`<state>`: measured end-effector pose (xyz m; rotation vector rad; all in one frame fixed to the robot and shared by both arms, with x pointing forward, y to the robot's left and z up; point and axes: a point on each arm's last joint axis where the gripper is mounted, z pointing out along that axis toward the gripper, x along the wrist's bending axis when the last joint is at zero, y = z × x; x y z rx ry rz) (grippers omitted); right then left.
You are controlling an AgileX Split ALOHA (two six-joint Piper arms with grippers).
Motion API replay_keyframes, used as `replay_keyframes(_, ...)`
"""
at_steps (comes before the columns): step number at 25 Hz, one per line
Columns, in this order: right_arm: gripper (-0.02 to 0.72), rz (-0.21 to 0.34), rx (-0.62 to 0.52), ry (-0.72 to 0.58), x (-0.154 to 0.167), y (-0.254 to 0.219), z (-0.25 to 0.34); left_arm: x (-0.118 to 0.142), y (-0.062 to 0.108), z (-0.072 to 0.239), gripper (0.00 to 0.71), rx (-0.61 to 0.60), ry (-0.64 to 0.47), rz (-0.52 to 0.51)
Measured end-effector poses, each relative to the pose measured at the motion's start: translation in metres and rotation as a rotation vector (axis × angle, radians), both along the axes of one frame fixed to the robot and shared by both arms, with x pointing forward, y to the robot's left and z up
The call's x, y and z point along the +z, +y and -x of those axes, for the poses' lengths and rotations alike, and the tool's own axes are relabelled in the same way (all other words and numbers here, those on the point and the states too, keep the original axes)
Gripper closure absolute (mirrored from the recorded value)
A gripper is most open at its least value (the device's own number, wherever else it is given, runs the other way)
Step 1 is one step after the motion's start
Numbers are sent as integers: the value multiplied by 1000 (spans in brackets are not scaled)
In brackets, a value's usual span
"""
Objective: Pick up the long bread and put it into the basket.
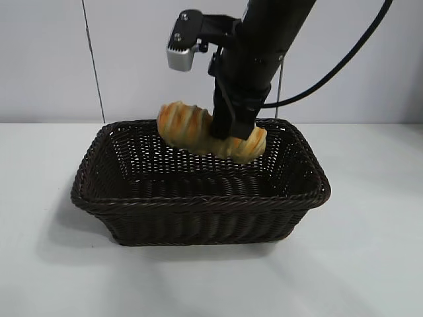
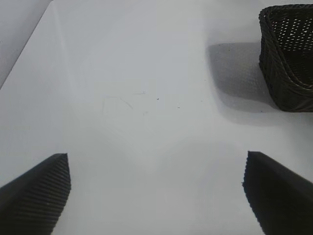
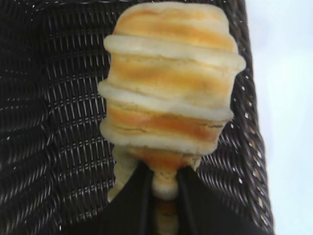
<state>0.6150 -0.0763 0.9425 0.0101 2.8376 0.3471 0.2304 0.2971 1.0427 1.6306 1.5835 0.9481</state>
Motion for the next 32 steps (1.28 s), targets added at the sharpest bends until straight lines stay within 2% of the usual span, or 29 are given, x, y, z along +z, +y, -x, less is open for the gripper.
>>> replay_keyframes(5,638,-8,-13,15,-11,2,-2,0,0,0,21,0,0,0)
replay_keyframes(7,596,-27,-27,22,-10,3,-2,0,0,0,21,0,0,0)
replay_keyframes(9,479,-41,-35,29,-10,4,-2,0,0,0,21,0,0,0)
replay_keyframes(11,269,-50,-41,35,-9,5,-1,0,0,0,21,0,0,0)
replay_keyframes(13,121,-52,-41,35,-7,5,-1,0,0,0,21,0,0,0)
replay_keyframes(15,59,-62,-42,21,1,5,0,0,0,0,21,0,0,0)
replay_keyframes(20,27,-128,-84,-42,41,3,6,0,0,0,21,0,0,0)
replay_keyframes(23,24,-210,-224,-43,68,2,7,0,0,0,21,0,0,0)
replay_keyframes(28,21,-350,-644,12,112,0,-2,0,0,0,21,0,0,0)
replay_keyframes(30,21,-389,-796,7,129,-6,-8,0,0,0,21,0,0,0)
replay_keyframes(32,21,-403,-887,-19,143,-14,-13,0,0,0,21,0,0,0)
